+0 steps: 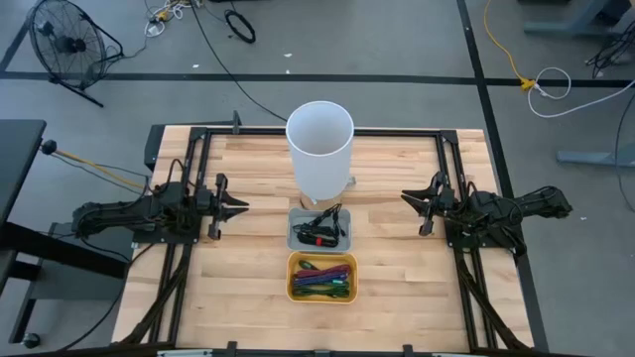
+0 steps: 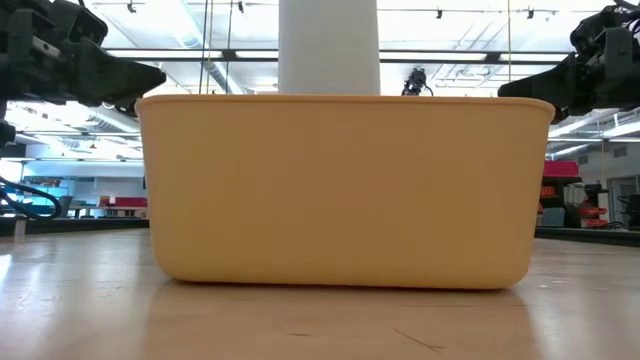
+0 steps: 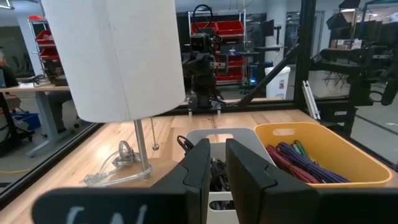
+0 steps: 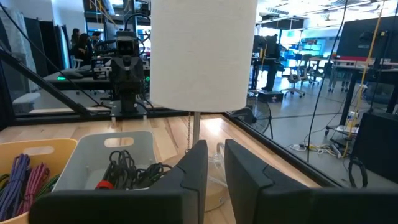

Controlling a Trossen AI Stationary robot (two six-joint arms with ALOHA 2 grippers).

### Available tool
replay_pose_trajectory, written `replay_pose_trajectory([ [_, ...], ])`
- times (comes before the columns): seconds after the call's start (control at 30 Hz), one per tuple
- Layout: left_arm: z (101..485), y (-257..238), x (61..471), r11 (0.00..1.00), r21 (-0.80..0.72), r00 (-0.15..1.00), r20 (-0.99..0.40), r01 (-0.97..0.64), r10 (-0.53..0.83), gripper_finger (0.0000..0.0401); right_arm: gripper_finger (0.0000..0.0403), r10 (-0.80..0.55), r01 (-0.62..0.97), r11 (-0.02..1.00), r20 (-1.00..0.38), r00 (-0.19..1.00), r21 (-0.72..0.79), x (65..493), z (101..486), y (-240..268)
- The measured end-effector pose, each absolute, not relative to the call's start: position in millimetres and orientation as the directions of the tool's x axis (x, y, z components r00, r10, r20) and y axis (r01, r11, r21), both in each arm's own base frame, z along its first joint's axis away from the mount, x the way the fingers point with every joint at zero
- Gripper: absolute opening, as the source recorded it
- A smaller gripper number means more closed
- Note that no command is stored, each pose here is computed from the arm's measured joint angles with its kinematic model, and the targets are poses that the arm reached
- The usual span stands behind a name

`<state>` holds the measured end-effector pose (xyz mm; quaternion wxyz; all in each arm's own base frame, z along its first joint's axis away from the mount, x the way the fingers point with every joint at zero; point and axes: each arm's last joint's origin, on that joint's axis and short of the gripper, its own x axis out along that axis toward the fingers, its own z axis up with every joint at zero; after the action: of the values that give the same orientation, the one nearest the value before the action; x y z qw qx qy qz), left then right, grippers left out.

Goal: Pick & Place USB Port
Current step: Return to Home Position

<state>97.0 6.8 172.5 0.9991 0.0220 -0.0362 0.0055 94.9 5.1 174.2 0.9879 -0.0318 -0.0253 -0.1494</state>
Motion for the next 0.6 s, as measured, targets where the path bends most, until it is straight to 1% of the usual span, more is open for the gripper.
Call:
replay_pose_trajectory([
  [0.6, 173.3, 7.0, 97.0, 0.999, 0.044, 0.997, 0.081, -0.018, 0.014, 0.0058, 0.0059, -0.294, 0.297, 0.953, 0.059, 0.954, -0.056, 94.9, 174.2, 5.1],
])
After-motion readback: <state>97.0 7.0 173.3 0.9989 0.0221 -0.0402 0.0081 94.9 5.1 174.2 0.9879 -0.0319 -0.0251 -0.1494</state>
